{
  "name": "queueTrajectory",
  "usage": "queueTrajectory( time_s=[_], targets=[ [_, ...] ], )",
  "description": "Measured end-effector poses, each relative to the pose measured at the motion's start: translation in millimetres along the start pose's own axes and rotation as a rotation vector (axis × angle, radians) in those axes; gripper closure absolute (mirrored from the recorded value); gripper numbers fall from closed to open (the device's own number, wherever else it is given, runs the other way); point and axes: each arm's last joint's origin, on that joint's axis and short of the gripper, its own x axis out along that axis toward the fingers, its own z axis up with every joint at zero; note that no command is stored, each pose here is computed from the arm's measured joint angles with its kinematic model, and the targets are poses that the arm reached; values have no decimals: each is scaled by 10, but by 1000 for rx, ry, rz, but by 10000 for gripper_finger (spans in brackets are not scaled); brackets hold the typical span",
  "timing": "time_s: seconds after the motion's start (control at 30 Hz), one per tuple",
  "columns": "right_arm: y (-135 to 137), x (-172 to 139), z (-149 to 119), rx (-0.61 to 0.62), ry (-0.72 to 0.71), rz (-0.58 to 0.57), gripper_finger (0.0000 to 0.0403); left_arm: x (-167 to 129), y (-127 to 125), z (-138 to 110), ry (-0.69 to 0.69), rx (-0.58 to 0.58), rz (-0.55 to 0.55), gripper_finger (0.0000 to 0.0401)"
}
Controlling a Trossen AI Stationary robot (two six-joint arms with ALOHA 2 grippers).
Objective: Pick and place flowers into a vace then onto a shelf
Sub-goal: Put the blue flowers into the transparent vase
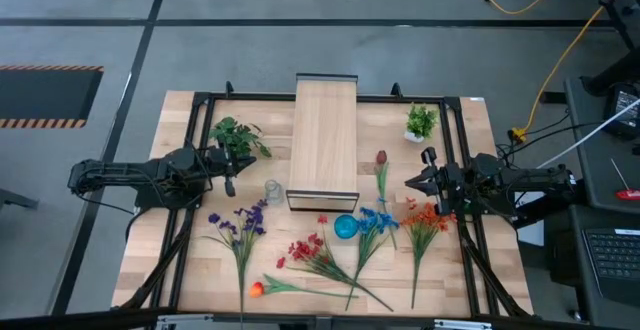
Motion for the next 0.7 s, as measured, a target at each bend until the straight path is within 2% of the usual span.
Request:
queueTrajectory(
  time_s=[0.27,0.5,0.7],
  targets=[
    [-32,-3,9,26,-1,-109,397,-3,-10,22,-8,-1,-38,396],
    [-68,7,177,24,-12,-215,395,5,-8,21,-4,-35,-24,399],
    [-83,67,241,20,31,-233,400,36,0,41,-18,-51,13,399]
  ],
)
